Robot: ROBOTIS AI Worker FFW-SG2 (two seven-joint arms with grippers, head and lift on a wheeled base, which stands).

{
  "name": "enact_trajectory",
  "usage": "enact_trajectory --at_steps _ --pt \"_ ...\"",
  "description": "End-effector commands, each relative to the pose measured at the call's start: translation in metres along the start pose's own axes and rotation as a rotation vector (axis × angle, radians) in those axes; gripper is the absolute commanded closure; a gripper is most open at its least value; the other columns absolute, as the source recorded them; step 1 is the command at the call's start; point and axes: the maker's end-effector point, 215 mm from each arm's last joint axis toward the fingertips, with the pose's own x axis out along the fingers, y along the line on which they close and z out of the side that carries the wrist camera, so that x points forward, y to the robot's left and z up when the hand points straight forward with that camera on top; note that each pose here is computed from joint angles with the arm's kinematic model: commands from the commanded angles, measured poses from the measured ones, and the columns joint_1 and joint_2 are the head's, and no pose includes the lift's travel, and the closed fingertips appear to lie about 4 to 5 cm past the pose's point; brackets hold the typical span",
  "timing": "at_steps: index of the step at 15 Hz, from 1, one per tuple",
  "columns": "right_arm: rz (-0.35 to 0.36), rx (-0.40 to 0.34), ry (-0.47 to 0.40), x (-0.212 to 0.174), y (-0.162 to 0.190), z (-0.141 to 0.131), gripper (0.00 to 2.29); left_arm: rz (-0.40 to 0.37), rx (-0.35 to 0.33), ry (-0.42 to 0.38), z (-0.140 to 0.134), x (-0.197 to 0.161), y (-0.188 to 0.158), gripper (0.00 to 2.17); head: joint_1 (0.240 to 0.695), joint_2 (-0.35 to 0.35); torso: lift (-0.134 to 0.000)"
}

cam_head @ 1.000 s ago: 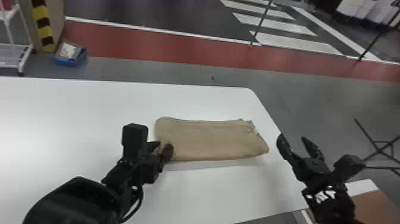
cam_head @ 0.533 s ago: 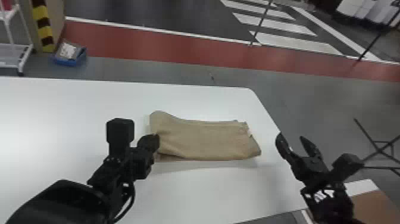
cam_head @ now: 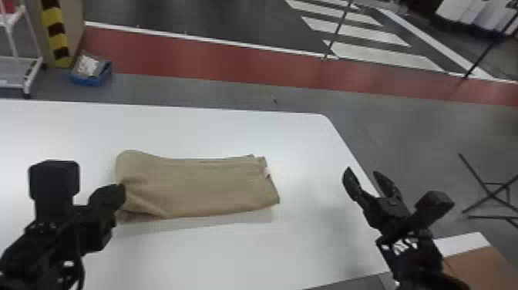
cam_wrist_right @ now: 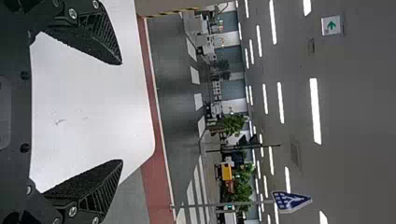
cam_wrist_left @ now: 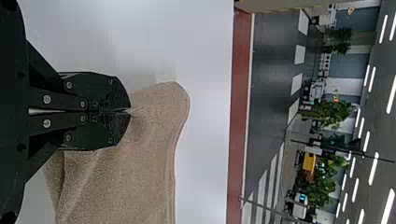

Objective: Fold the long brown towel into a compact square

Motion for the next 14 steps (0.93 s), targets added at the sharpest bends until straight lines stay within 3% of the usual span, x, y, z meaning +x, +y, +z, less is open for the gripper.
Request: enact_trajectory --at_steps 1,4,6,7,11,14 --pt "0.039 0.007 0.013 0.006 0.023 -0.008 0.15 0.043 -0.01 0.006 -0.002 -0.019 0.029 1.43 0.695 -0.35 -0.125" --pt "0.073 0.023 0.038 0.011 0.049 -0.017 0.15 0.051 -0.013 -0.014 0.004 -0.019 0.037 1.34 0.695 -0.345 -0.125" --pt "0.106 0.032 0.05 0.013 0.07 -0.019 0.15 0.037 0.0 -0.08 0.022 -0.02 0.037 0.34 0.695 -0.319 -0.125" --pt "0.117 0.033 0.058 0.013 0.076 -0.022 0.15 0.042 0.011 -0.082 0.022 -0.022 0.038 0.04 0.695 -0.308 -0.125" --pt "0.148 0.045 0.094 0.016 0.092 -0.025 0.15 0.124 0.103 -0.086 0.019 -0.035 0.057 0.04 0.695 -0.266 -0.125" --pt "0.201 0.054 0.126 0.023 0.123 -0.025 0.15 0.103 0.102 -0.193 0.044 -0.035 0.048 0.04 0.695 -0.241 -0.125"
